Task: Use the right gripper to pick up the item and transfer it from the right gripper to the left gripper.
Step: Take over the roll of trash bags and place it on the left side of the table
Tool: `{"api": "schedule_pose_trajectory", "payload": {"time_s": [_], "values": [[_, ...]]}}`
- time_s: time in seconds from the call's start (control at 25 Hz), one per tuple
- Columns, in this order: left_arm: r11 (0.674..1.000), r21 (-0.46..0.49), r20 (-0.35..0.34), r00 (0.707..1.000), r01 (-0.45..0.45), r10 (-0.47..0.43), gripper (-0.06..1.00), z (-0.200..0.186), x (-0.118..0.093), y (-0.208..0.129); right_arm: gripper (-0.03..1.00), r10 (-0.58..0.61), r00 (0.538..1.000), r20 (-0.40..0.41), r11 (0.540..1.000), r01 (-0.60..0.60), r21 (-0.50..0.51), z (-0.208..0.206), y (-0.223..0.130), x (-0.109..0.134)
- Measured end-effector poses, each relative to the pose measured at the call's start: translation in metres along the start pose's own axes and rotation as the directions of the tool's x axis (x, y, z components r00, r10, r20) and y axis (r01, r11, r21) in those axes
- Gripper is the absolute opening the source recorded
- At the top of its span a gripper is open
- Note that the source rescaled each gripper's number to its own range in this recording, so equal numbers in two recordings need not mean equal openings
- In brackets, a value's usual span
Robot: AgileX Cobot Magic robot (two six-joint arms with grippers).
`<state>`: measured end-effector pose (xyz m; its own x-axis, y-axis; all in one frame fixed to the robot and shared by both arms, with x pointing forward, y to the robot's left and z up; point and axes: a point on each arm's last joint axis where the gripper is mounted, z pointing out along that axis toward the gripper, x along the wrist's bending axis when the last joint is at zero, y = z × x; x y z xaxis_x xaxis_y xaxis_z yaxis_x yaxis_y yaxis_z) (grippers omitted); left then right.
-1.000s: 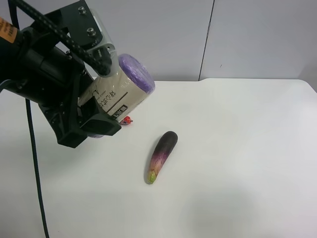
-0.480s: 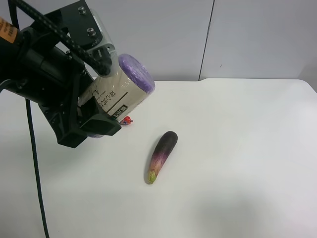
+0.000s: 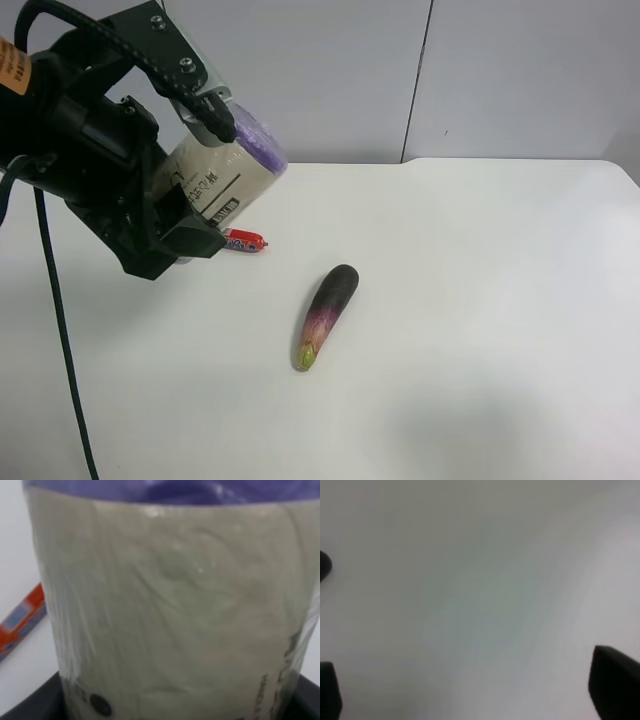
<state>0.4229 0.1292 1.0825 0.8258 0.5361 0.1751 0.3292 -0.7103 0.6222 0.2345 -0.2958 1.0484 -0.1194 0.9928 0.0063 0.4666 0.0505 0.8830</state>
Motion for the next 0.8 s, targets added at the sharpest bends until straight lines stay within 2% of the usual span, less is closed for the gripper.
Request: {"api": "schedule_pose_trajectory", "payload": {"time_s": [0.2,0.36,0.6,0.8], "values": [[0.990,0.020,-0.096,0.986,0.136,-0.134,0.00,-0.002,0.025,-0.009,0.99,0.000,1.000,0.000,1.000,0.000,0.000,0.000,0.000,0.000],[0.967,0.028,-0.194,0.950,0.254,-0.244,0.00,-0.006,0.058,-0.024,0.99,0.000,1.000,0.000,1.000,0.000,0.000,0.000,0.000,0.000],[0.902,0.057,-0.324,0.863,0.428,-0.389,0.00,-0.008,0.106,-0.057,0.99,0.000,1.000,0.000,1.000,0.000,0.000,0.000,0.000,0.000],[0.834,0.154,-0.360,0.816,0.530,-0.453,0.00,0.013,0.130,-0.084,0.99,0.000,1.000,0.000,1.000,0.000,0.000,0.000,0.000,0.000]]}}
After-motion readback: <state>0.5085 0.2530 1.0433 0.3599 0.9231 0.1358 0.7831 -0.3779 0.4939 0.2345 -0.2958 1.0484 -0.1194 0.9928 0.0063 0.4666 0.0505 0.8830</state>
